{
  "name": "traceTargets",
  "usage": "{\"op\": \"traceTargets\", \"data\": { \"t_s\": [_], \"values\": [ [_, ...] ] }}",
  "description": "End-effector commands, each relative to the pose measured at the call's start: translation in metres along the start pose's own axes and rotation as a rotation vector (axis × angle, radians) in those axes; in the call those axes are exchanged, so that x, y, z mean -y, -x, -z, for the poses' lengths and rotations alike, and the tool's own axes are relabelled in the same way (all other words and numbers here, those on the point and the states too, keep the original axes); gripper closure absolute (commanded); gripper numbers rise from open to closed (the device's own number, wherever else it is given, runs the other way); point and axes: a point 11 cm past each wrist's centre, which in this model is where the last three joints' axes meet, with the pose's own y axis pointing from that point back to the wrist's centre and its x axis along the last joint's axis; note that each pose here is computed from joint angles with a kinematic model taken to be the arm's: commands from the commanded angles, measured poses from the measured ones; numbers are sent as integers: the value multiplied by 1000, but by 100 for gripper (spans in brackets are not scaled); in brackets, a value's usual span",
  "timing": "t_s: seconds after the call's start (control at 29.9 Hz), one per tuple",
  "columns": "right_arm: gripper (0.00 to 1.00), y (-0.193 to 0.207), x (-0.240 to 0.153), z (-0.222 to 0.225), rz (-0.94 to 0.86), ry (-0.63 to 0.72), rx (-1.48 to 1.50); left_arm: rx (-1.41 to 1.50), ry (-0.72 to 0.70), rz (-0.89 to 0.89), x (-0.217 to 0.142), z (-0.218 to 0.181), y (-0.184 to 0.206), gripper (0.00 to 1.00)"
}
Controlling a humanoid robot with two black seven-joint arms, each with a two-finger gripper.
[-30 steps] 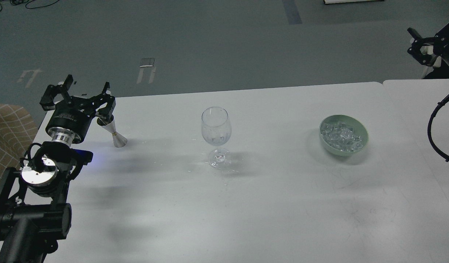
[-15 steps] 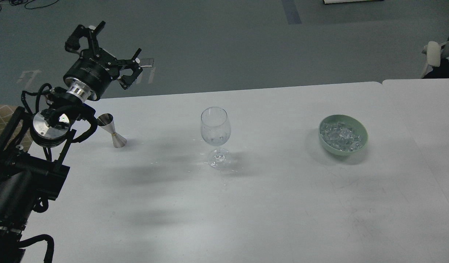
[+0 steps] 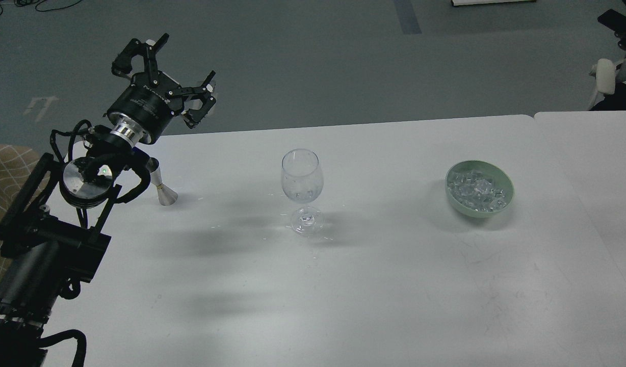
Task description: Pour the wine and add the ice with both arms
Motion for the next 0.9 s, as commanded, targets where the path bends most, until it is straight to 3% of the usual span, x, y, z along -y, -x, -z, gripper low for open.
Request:
{"op": "traceTargets", "data": {
  "t_s": [0.0, 0.17, 0.43, 0.57, 0.7, 0.77, 0.87],
  "values": [
    [0, 18, 0, 10, 83, 3, -114, -15, 9, -9, -7, -1, -8, 10],
    [0, 8, -13, 21, 112, 16, -221, -3, 21, 103, -10, -1, 1, 9],
    [4, 28, 0, 27, 212, 76, -485, -19, 45, 58, -23, -3, -15, 3],
    [29, 51, 0, 8, 296, 129, -565, -21, 28, -5, -23, -4, -21, 2],
    [31, 81, -4, -14, 414, 180, -665, -19, 27, -6, -23, -5, -18, 2],
    [33, 119, -13, -26, 542, 174, -727, -21, 30, 1, -22, -4, -16, 2],
    [41, 135, -23, -38, 606, 191, -749, -25, 28, 5, -22, -3, -15, 2]
  ]
}}
